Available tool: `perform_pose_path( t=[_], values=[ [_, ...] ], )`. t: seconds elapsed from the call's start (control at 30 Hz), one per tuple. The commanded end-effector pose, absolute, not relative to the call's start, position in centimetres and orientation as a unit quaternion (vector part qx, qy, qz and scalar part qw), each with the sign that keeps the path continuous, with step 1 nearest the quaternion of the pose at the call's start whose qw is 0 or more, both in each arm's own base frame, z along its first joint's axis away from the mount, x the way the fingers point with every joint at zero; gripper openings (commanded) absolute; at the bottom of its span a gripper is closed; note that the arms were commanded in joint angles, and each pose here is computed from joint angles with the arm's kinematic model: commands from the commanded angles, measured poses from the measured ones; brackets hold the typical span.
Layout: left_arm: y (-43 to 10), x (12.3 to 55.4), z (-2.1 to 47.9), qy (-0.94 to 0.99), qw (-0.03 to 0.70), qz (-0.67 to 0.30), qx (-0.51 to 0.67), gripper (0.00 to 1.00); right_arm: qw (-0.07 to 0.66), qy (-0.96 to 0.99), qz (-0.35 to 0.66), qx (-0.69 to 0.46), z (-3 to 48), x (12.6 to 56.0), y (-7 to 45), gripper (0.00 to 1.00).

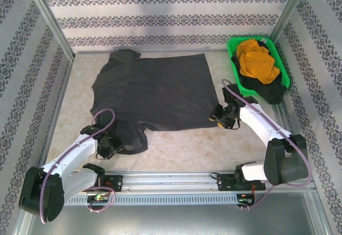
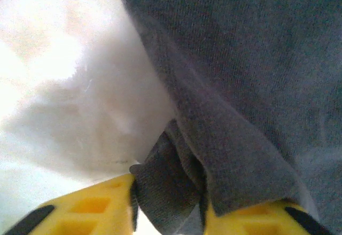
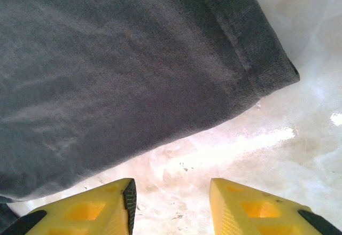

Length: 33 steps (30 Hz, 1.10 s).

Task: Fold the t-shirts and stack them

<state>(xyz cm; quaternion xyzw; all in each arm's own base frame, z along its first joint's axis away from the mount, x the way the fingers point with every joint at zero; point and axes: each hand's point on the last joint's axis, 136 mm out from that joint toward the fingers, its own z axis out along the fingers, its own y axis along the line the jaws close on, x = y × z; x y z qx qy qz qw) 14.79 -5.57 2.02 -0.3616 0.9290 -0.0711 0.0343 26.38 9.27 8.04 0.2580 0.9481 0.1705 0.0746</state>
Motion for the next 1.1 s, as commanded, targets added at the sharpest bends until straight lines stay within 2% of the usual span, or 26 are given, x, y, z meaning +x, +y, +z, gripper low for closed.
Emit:
perform_pose_path(
  t=[0.0, 0.07, 0.27, 0.4, 0.57, 0.83, 1.07],
  values=[
    [-5.4, 15.5, 1.4, 0.930, 0.058, -0.066, -0.356, 0.24, 0.071, 0.949, 0.177, 0.250, 8.3, 26.5, 9.8, 0.42],
    [-5.5, 15.6, 1.6, 0.929, 0.058, -0.069, -0.360, 0.14, 0.070, 0.949, 0.176, 0.251, 8.2, 26.5, 9.8, 0.41],
    [-6.4, 13.9, 3.4, 0.918, 0.016, -0.076, -0.388, 0.00, 0.077, 0.947, 0.152, 0.274, 8.1, 26.8, 8.6, 0.39],
    [-7.9, 11.9, 5.1, 0.904, -0.032, -0.084, -0.418, 0.00, 0.079, 0.922, 0.123, 0.360, 7.0, 26.1, 5.3, 0.39],
    [-8.0, 10.9, 7.7, 0.880, -0.021, -0.096, -0.464, 0.00, 0.106, 0.891, 0.112, 0.427, 6.2, 26.1, 2.1, 0.41],
    [-7.2, 10.6, 9.1, 0.855, 0.005, -0.107, -0.507, 0.00, 0.090, 0.888, 0.144, 0.427, 4.0, 28.5, 3.1, 0.37],
    [-6.7, 11.1, 10.2, 0.847, 0.028, -0.110, -0.519, 0.00, 0.055, 0.890, 0.135, 0.431, 2.5, 28.3, 3.7, 0.35]
  ],
)
